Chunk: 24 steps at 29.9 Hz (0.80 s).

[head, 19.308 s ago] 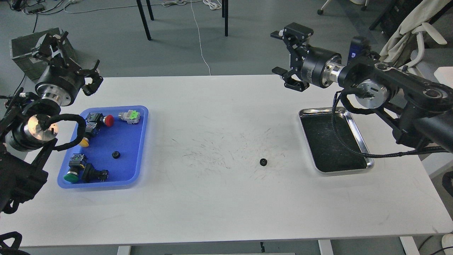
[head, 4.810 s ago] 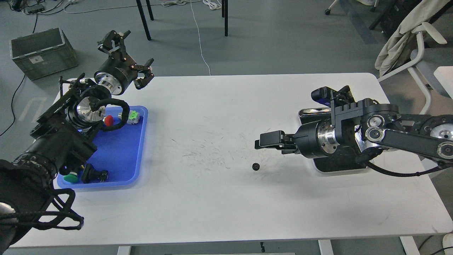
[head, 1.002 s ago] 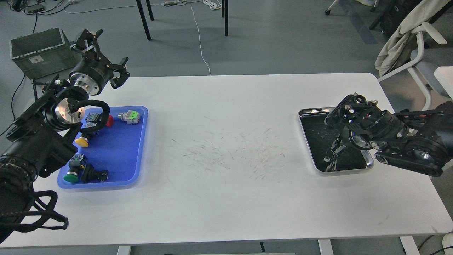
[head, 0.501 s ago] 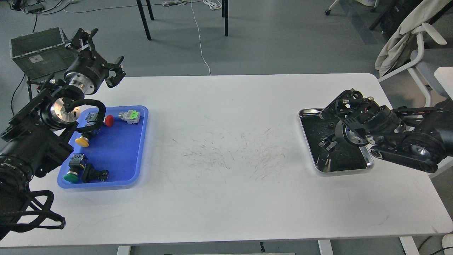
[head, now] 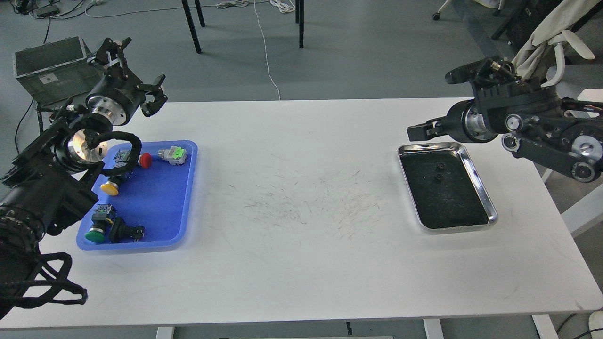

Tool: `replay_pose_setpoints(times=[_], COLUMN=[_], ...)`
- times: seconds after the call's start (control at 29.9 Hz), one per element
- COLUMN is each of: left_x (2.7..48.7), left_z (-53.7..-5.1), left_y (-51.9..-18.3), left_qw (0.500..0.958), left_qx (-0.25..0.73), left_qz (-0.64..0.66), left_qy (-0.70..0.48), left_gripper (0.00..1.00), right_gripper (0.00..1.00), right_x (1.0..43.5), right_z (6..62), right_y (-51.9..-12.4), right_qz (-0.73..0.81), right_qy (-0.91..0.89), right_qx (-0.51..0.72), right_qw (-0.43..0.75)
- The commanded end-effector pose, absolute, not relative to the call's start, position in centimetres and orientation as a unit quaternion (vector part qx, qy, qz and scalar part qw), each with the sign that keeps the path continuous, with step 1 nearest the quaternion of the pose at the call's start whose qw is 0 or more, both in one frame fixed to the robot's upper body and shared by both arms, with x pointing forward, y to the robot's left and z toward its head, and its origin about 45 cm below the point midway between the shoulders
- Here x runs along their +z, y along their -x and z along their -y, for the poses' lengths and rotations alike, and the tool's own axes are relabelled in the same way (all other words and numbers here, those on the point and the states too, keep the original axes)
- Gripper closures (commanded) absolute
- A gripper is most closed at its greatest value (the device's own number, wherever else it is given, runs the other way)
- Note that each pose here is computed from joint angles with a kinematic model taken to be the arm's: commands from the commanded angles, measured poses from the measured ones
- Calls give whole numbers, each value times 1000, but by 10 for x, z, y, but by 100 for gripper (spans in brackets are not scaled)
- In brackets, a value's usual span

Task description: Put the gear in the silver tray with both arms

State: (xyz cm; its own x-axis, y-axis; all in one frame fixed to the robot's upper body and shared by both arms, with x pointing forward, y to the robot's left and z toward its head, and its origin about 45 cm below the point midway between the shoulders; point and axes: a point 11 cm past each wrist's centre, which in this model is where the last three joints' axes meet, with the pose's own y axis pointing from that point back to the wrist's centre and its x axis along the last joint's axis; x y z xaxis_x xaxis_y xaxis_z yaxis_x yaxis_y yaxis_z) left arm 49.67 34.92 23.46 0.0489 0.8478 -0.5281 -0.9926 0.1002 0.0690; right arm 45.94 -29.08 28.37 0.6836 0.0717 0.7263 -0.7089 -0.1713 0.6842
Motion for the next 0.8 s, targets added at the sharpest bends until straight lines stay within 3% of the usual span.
replay_pose_setpoints(times=[0.0, 0.2, 0.47, 0.77], left_x=[234, 240, 244, 238], left_z=[-347, -342, -342, -342], left_y=[-498, -502, -504, -503], left_qw=[705, 704, 701, 675], left_qx=[653, 654, 655, 662], left_qz=[-228, -225, -225, -257], left_qy=[160, 162, 169, 200], left_gripper=[2, 2, 2, 2], right_gripper=[3, 3, 3, 1], right_x=[314, 324, 299, 244], right_z=[296, 312, 340, 351], right_y=[-475, -496, -481, -447], right_qz=[348, 545, 565, 525], right_qy=[-746, -808, -785, -758], right_qx=[264, 41, -231, -324], right_qw=[503, 219, -101, -210])
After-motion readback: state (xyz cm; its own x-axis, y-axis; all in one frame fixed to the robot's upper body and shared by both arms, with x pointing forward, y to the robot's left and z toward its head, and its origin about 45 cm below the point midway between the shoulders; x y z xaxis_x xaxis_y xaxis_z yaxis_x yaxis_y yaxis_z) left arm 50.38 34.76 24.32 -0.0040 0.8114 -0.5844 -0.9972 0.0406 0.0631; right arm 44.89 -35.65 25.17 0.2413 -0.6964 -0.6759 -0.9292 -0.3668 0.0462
